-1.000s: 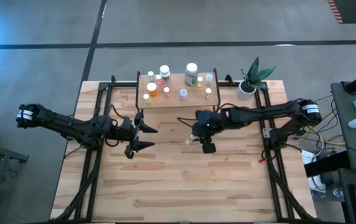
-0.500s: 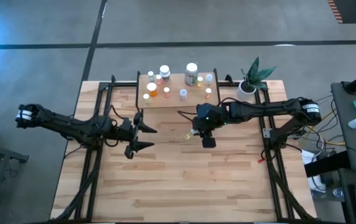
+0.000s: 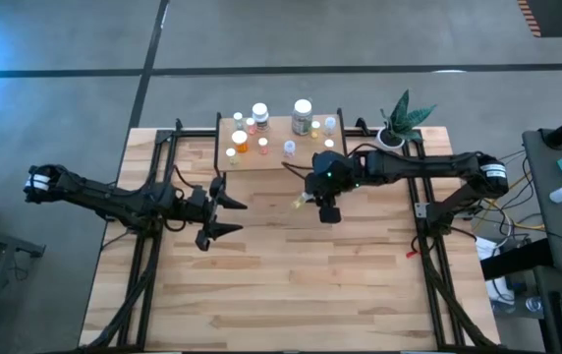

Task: Pick and place medicine bottles onto shelf by color
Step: Put the yellow medicine bottle on the shelf

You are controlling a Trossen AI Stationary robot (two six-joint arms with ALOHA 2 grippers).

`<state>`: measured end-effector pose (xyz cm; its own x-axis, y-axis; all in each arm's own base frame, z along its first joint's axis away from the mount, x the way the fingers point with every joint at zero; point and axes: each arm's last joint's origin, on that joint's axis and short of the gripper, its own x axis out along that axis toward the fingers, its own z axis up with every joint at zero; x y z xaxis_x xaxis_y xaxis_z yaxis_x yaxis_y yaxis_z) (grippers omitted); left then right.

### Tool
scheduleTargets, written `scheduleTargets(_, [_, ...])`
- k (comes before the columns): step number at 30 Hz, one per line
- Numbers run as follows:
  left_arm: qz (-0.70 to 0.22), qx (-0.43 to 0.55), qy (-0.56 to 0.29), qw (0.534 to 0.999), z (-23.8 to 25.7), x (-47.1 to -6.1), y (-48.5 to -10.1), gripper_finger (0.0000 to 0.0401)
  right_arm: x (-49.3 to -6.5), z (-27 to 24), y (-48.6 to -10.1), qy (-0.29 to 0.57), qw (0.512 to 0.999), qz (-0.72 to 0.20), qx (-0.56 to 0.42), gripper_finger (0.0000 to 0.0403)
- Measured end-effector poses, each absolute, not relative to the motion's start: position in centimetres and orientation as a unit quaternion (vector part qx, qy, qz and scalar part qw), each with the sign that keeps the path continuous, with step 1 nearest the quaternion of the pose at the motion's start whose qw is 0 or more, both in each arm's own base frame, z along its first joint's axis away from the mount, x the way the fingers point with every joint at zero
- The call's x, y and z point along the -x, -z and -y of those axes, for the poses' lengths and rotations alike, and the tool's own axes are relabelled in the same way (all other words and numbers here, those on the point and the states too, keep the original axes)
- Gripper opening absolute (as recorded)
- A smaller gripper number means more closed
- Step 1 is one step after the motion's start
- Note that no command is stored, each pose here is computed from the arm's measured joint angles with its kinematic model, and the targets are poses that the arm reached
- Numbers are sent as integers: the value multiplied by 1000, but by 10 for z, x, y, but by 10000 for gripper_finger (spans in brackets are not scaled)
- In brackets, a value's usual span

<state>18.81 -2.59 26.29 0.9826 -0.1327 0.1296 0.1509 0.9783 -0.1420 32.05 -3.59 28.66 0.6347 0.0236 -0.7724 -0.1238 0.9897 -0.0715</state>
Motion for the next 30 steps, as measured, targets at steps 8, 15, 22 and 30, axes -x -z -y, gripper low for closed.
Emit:
scheduleTargets(8, [62, 76, 71, 993, 26, -187, -264, 240, -315, 56, -318, 16, 893, -441, 94, 118])
scheduleTargets(15, [61, 77, 71, 993, 26, -188, -263, 240, -309, 72, -349, 41, 894, -433, 107, 126])
scheduleTargets(22, [61, 79, 71, 992, 26, -188, -263, 240, -303, 89, -363, 61, 892, -431, 120, 123])
scheduleTargets(30, [61, 79, 72, 992, 26, -188, -263, 240, -300, 108, -359, 76, 880, -456, 112, 128])
